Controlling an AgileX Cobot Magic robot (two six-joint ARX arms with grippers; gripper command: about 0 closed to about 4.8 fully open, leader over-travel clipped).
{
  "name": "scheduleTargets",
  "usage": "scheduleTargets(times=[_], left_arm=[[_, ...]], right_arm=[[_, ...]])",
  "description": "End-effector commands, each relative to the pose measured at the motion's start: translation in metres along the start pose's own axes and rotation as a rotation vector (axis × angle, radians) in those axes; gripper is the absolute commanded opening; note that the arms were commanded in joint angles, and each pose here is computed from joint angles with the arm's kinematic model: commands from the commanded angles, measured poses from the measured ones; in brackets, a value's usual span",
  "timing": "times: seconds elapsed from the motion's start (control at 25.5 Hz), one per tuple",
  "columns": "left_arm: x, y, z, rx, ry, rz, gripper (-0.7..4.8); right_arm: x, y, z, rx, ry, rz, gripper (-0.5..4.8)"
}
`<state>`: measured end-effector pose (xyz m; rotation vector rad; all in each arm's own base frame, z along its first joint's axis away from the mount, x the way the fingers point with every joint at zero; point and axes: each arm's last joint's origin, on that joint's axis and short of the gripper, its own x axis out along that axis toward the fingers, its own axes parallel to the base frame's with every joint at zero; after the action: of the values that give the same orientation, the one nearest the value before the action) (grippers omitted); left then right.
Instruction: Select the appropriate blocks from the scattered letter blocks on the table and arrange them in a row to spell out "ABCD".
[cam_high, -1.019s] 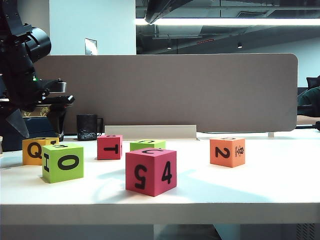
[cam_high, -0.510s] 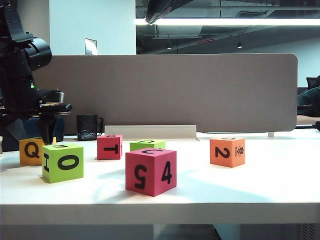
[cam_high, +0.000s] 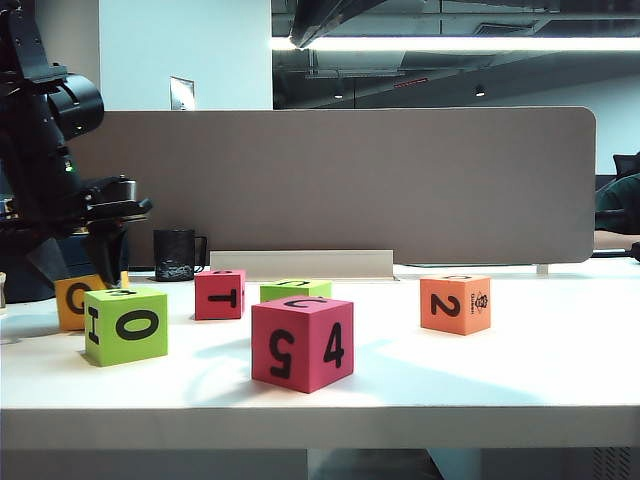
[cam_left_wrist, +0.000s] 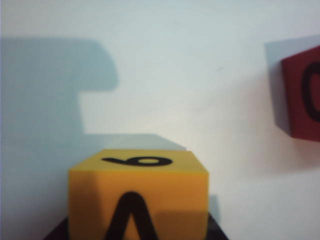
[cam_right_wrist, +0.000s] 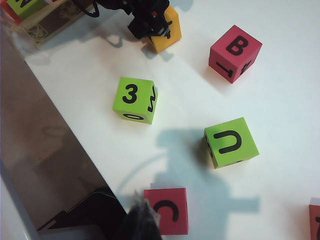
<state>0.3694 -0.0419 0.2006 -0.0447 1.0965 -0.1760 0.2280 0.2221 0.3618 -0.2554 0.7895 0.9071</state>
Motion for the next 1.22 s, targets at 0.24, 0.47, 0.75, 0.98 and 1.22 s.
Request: scheduleTargets(times=[0.24,0.47,0.75,0.98,1.22], left_arm=[[0.003,-0.038,-0.007,0.057,0.055,-0.083,2.4],[0.004,-0.068,-0.009,0.037,0.029,-0.097,2.36],[0.005,-0.077,-0.008,0.012,0.0,-0.087,2.36],[0.007,-0.077,-0.008,0.011,0.004,-0.088,2.38],[0.011,-0.077,-0.009,0.011,0.013,-0.097,3.16]], right_arm=[[-0.002,0.001,0.002,-0.007,-0.014,-0.001,-0.02],[-0.002,0.001,0.0,-0.003,0.005,-0.001,-0.02],[-0.002,0.001,0.0,-0.003,0.007,-0.001,-0.02],[-0.002,0.001,0.0,-0.002,0.007,-0.001,-0.02],[-0.002,0.001,0.0,-0.002,0.007,-0.001,-0.02]])
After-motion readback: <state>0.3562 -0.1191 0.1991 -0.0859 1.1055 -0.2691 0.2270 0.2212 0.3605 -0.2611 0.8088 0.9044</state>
